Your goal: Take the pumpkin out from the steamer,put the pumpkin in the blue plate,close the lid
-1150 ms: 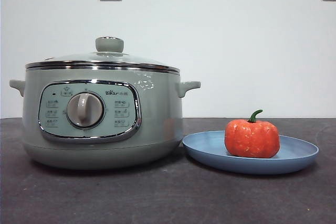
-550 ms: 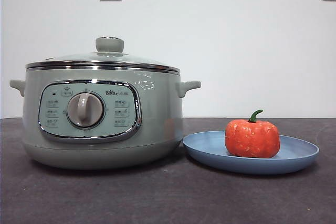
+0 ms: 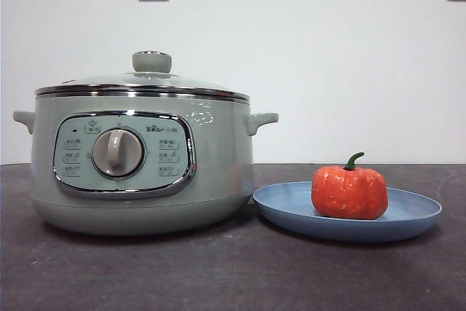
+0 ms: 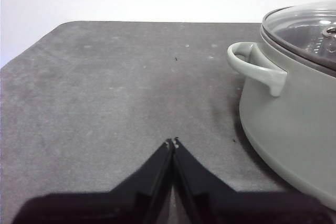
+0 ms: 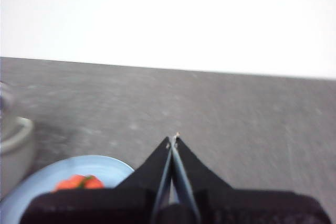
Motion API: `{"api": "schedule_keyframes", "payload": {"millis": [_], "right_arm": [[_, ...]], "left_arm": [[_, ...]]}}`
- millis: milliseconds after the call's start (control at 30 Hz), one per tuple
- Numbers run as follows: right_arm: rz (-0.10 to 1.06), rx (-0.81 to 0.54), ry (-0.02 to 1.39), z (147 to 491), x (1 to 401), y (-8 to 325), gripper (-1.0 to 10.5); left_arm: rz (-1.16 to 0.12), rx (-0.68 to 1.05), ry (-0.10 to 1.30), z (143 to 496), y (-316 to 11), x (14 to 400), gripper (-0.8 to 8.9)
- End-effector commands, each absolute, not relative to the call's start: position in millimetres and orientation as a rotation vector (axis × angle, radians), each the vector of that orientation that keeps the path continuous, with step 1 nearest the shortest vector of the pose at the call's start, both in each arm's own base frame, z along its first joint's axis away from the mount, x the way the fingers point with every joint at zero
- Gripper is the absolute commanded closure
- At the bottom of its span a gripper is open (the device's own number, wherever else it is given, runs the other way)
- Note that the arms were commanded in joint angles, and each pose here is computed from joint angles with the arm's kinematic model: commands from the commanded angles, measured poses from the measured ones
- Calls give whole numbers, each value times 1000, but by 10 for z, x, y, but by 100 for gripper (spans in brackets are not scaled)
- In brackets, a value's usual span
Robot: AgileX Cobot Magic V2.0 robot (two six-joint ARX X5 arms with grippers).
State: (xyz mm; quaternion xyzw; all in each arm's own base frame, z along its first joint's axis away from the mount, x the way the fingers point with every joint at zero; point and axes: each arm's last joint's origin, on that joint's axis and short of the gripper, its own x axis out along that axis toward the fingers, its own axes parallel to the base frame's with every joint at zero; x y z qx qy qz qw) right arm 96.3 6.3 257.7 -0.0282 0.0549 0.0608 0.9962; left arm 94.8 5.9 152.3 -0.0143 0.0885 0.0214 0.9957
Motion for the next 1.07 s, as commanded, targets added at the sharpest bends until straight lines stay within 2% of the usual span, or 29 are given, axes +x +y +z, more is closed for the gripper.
{"api": "schedule_keyframes", "payload": {"millis": [33, 267, 500, 700, 1067], "right_arm": [[87, -8, 124, 2322, 960, 32, 963], [70, 18, 120, 1876, 980, 18, 963], [64, 32, 128, 1646, 966, 15, 963], [35, 45, 142, 1516, 963, -12, 963], [4, 55, 175, 1487, 961, -41, 963]], "left_arm": [[46, -36, 194, 1477, 62, 951, 817], [45, -36, 194, 1477, 62, 951, 817], [46, -36, 194, 1477, 62, 951, 817], [46, -36, 194, 1477, 62, 951, 817], [46, -36, 194, 1477, 62, 951, 817]]}}
